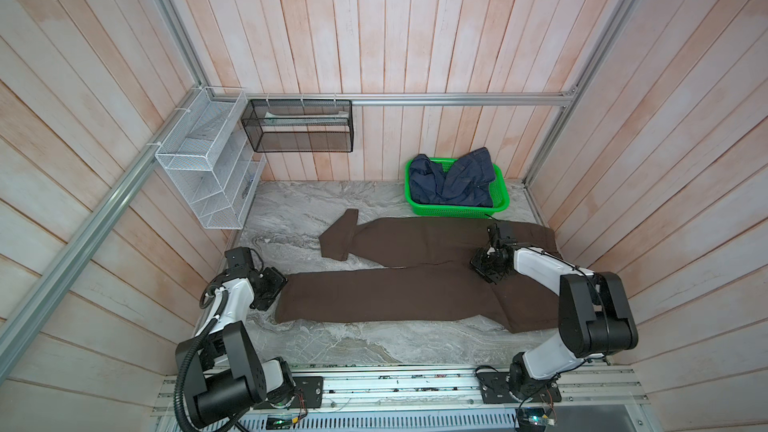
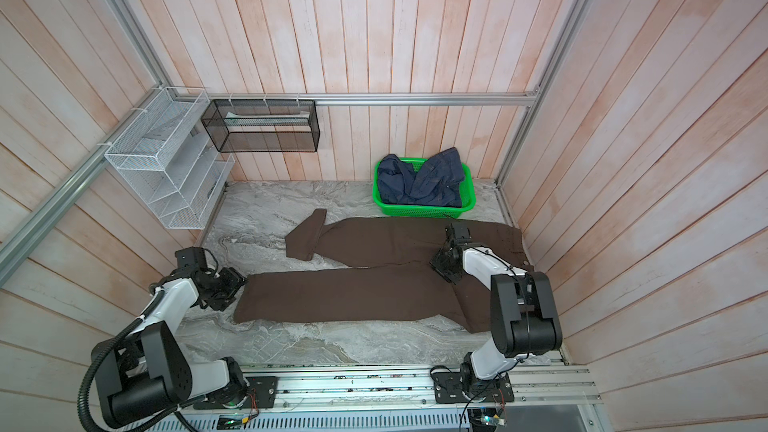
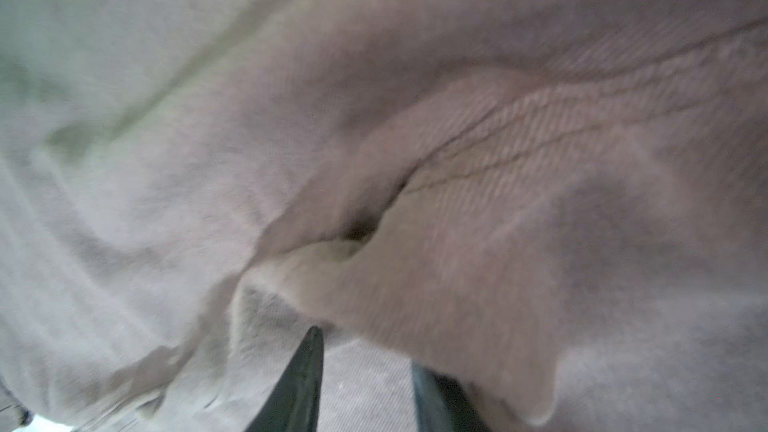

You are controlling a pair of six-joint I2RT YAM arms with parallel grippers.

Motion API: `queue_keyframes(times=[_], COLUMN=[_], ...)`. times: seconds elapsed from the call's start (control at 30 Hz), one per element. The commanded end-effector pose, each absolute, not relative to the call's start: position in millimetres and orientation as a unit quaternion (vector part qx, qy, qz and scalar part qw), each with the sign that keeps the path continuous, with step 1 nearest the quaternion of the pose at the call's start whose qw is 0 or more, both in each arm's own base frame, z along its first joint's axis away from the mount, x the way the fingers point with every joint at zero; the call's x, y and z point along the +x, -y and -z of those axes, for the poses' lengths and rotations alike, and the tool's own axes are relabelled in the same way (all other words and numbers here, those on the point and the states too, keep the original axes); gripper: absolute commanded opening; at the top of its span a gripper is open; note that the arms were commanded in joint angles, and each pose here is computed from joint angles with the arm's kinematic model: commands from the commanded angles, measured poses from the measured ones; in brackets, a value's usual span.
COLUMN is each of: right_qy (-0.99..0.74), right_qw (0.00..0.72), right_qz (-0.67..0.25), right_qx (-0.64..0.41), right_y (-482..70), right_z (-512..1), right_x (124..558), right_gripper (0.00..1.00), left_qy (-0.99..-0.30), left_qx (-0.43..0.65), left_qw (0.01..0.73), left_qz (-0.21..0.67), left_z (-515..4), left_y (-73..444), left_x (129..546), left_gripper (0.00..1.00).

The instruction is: Fold and stack the trousers

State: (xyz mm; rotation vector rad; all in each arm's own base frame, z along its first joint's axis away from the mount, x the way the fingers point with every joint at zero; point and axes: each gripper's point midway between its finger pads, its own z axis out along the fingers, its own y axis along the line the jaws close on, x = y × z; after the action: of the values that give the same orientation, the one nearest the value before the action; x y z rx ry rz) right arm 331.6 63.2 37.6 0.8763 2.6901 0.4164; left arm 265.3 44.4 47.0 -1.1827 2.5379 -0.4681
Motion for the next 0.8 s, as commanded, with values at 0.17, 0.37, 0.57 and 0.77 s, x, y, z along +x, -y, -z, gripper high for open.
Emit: queue_keyframes(times=[0.17, 0.37, 0.57, 0.77], right_qy=[-0.93, -0.927, -0.925, -0.924], right_qw=[0.159, 0.166, 0.175, 0.179], right_qz=[-0.167, -0.178, -0.183, -0.187], right_qx=[0.287, 0.285, 0.285, 0.282], right_y=[-74.3, -77.7, -78.2, -79.6], right_z=[-66.7, -76.2, -84.7, -90.7], right_x=[337.2, 338.9, 339.6, 339.0], right_gripper=[0.38, 0.38, 0.38, 0.38], left_qy=[-0.893, -0.905, -0.916, -0.917], left_qx=[-0.405, -0.393, -0.375, -0.339], left_qw=[0.147, 0.137, 0.12, 0.181], left_qz=[0.126, 0.091, 0.081, 0.111], left_z=[-32.0, -23.6, -10.0, -62.8], left_y=[-42.3, -42.0, -35.9, -13.5], left_x=[265.3, 263.0, 264.3, 287.2], left_gripper=[0.64, 0.49, 0.2, 0.0])
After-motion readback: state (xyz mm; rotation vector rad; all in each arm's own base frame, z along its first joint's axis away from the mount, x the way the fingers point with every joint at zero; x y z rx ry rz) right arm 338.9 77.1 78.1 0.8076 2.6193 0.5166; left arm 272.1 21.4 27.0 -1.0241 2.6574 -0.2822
